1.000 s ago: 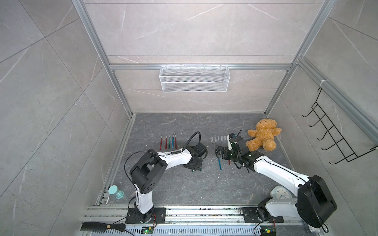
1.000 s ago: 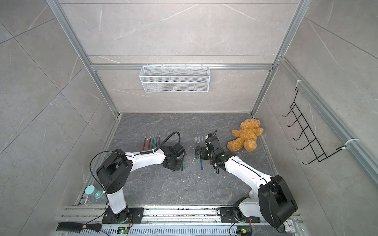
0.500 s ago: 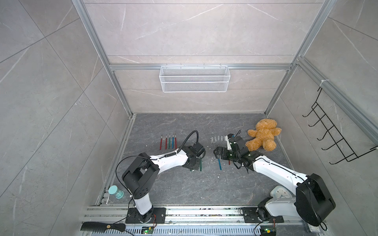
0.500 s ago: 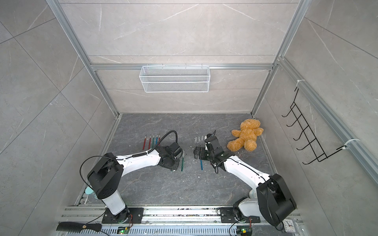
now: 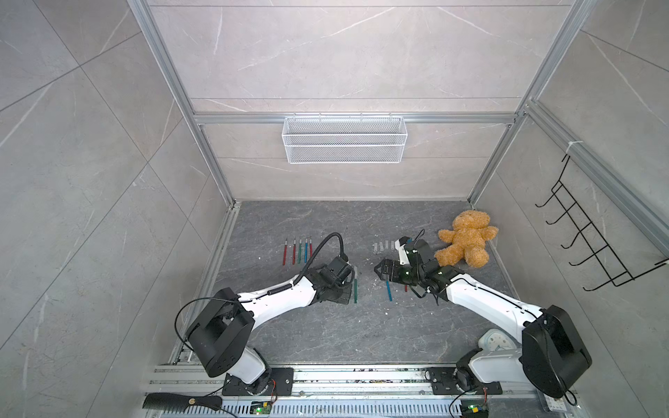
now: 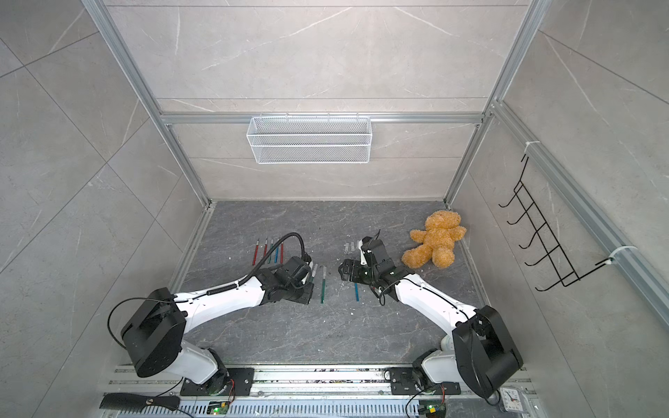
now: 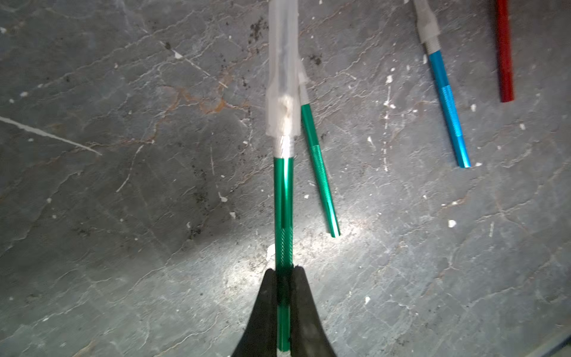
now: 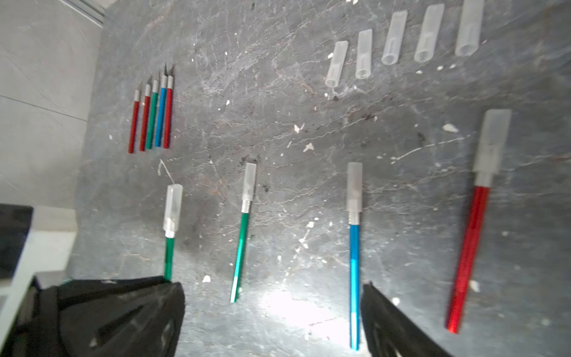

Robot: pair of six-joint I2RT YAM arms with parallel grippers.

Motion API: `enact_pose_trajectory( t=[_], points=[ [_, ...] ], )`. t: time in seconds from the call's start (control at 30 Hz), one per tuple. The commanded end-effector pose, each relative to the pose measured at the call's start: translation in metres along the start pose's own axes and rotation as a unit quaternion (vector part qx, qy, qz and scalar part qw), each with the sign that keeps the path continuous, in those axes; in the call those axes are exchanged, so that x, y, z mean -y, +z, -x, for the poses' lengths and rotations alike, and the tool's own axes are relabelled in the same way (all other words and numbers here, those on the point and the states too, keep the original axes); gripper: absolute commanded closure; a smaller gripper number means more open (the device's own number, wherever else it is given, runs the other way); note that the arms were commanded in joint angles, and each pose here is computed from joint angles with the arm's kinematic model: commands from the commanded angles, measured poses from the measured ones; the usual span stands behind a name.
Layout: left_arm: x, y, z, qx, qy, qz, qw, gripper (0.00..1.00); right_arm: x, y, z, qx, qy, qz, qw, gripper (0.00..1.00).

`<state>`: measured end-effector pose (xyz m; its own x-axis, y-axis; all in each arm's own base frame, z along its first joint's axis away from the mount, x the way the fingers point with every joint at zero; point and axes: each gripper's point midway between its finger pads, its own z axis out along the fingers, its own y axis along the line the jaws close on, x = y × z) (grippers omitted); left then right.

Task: Remove protective caps from carving knives
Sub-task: Pick up the carving knife from the center of the board, then remove the protective sleeve from the carving knife.

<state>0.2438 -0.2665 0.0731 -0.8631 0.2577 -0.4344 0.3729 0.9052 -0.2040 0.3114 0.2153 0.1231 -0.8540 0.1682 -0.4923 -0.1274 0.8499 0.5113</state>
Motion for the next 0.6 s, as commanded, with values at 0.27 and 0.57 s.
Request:
enact_pose_trajectory(
  t=[0.27, 0.57],
  points=[
    [0.039, -0.011, 0.009, 0.029, 0.005, -0.078, 0.997, 1.0, -0.062, 0.024, -0.012, -0.04, 0.032, 0.049, 0.998, 0.33],
    [0.047, -0.018, 0.006, 0.034, 0.009, -0.091, 0.995, 1.0, -0.059, 0.039, -0.008, -0.033, 0.051, 0.031, 0.998, 0.55]
  ],
)
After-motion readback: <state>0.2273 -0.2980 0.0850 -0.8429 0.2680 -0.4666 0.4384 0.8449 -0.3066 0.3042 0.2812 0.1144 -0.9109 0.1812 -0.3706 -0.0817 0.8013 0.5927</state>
